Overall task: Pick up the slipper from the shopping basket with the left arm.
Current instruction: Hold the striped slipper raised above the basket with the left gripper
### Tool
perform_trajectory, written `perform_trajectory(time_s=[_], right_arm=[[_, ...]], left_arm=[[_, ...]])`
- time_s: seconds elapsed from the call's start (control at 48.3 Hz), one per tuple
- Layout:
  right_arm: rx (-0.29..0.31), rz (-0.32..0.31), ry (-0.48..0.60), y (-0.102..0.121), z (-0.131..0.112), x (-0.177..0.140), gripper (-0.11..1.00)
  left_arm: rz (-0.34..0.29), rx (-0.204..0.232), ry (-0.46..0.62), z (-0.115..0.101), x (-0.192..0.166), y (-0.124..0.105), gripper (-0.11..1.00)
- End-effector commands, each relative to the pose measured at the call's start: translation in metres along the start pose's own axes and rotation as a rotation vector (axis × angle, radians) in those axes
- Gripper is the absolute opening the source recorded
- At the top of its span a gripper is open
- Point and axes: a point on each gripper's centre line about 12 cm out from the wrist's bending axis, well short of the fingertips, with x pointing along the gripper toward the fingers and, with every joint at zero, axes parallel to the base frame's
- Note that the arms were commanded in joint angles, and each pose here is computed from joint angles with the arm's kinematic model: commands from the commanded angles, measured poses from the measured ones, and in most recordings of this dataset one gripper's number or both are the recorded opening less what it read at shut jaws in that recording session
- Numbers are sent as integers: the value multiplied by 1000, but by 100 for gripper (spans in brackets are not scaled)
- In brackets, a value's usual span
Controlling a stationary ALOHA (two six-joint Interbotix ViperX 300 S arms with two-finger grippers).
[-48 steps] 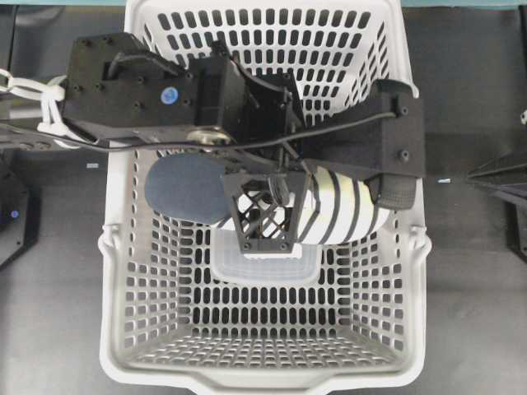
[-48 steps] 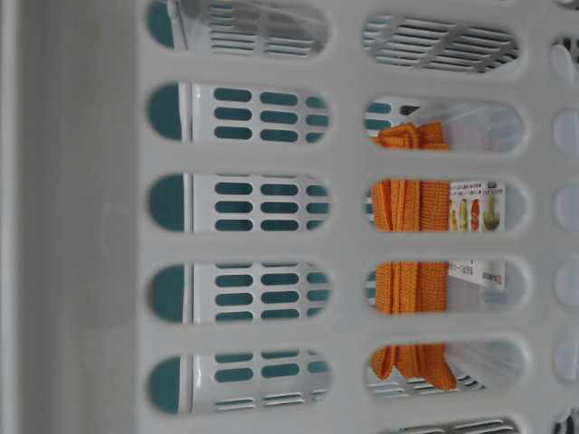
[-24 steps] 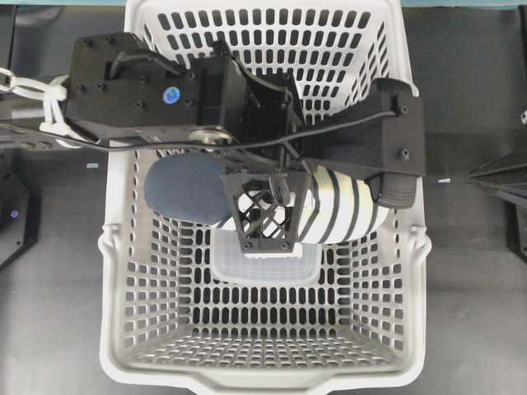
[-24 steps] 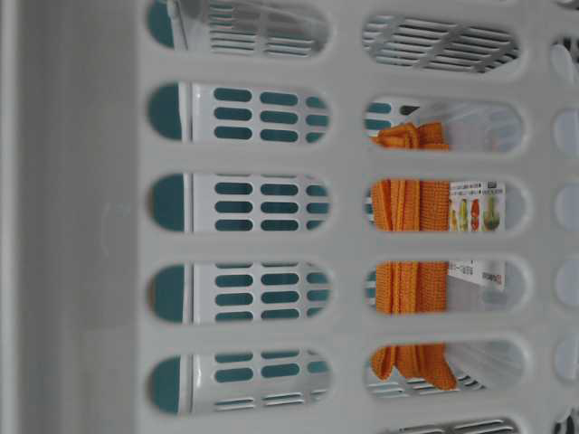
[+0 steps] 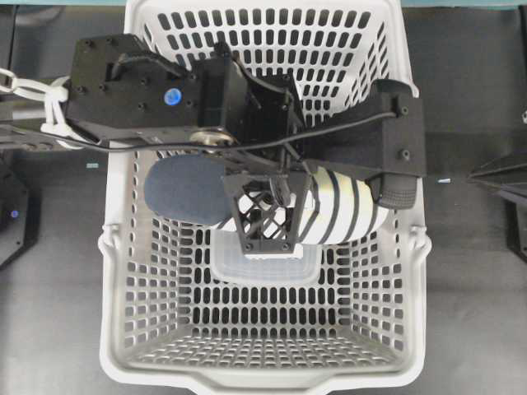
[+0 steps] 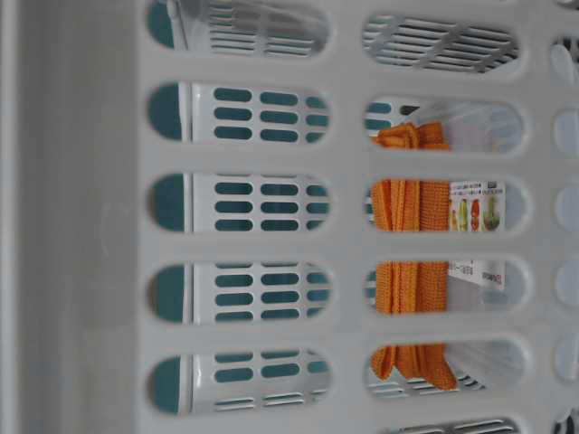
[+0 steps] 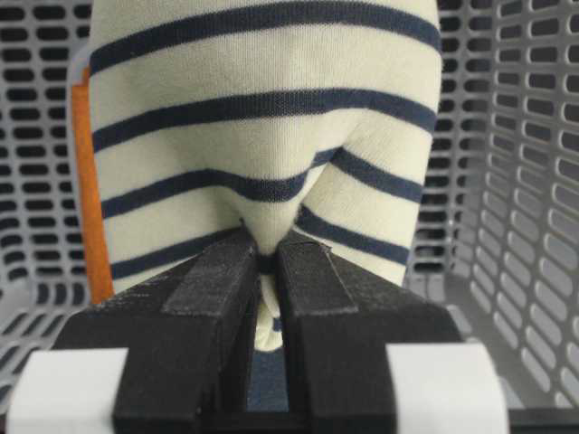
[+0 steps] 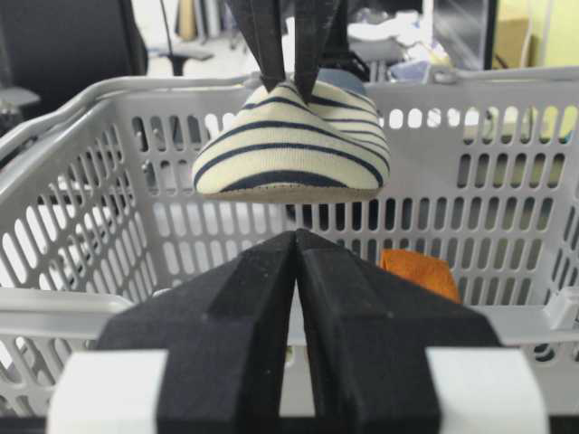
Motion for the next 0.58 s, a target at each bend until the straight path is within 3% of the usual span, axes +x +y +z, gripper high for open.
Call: perform_trajectory(time_s=[0.0, 0.559], right_arm=[[6, 1, -5, 0, 2, 1, -1], [6, 1, -3, 0, 1, 1, -1]], left_arm=[[-1, -2, -37, 1, -14, 0, 5], [-1, -5, -37, 1, -15, 0, 5]])
